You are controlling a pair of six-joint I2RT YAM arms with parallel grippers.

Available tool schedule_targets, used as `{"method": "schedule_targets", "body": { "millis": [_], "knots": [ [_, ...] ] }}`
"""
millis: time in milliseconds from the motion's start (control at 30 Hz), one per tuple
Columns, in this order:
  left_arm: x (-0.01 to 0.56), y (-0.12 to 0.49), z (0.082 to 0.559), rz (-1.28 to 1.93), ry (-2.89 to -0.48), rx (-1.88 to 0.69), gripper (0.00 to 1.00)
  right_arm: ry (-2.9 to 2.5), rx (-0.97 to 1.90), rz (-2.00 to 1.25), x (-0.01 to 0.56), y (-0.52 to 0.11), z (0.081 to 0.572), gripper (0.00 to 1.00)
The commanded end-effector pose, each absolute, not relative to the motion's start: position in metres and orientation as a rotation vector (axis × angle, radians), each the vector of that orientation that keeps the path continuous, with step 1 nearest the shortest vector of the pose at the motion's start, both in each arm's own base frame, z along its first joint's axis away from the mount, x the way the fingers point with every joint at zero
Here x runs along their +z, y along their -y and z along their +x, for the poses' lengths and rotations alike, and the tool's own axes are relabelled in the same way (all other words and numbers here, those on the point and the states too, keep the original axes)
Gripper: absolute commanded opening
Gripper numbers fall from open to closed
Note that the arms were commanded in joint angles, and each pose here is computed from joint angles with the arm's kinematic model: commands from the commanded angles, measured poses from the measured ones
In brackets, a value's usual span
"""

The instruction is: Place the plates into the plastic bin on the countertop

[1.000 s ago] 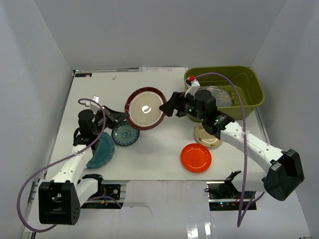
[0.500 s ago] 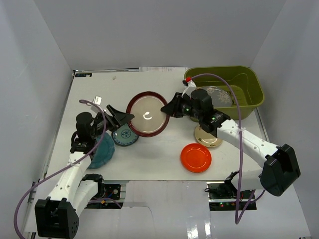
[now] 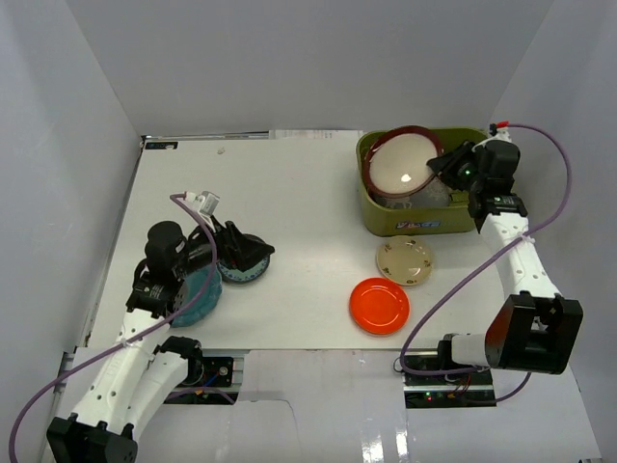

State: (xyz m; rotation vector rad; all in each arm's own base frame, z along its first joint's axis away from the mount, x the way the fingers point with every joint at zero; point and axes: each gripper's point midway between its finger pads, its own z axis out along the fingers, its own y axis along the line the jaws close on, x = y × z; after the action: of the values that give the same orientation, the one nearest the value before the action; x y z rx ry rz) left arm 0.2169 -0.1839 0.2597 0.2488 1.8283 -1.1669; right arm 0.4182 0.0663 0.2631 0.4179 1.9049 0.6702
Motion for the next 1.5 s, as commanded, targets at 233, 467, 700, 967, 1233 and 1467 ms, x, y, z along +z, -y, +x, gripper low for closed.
{"method": "schedule_targets", "body": {
  "millis": [233,467,700,967,1233,1467],
  "knots": [
    [0.252,0.184,0.206,0.361,-1.828,-1.027,0.96,-1.833,0.610,0.497,0.259,-0.014,0.466,0.08],
    [0.250,0.182,0.207,0.352,-1.831,-1.004,0.96,-1.923,0.496,0.534,0.218,0.002,0.474,0.17],
    [0.249,0.178,0.214,0.319,-1.839,-0.966,0.97,-1.916,0.286,0.524,0.246,0.026,0.463,0.95],
    [0.282,0.154,0.235,0.166,-1.755,-0.812,0.98,-1.836,0.285,0.280,0.302,-0.037,0.422,0.98],
    [0.307,0.097,0.255,-0.097,-1.632,-0.535,0.98,-1.939,0.830,-0.143,0.222,-0.282,0.304,0.42],
    [0.299,0.059,0.245,-0.253,-1.584,-0.404,0.98,-2.056,1.156,-0.238,0.164,-0.426,0.215,0.59]
  ]
}}
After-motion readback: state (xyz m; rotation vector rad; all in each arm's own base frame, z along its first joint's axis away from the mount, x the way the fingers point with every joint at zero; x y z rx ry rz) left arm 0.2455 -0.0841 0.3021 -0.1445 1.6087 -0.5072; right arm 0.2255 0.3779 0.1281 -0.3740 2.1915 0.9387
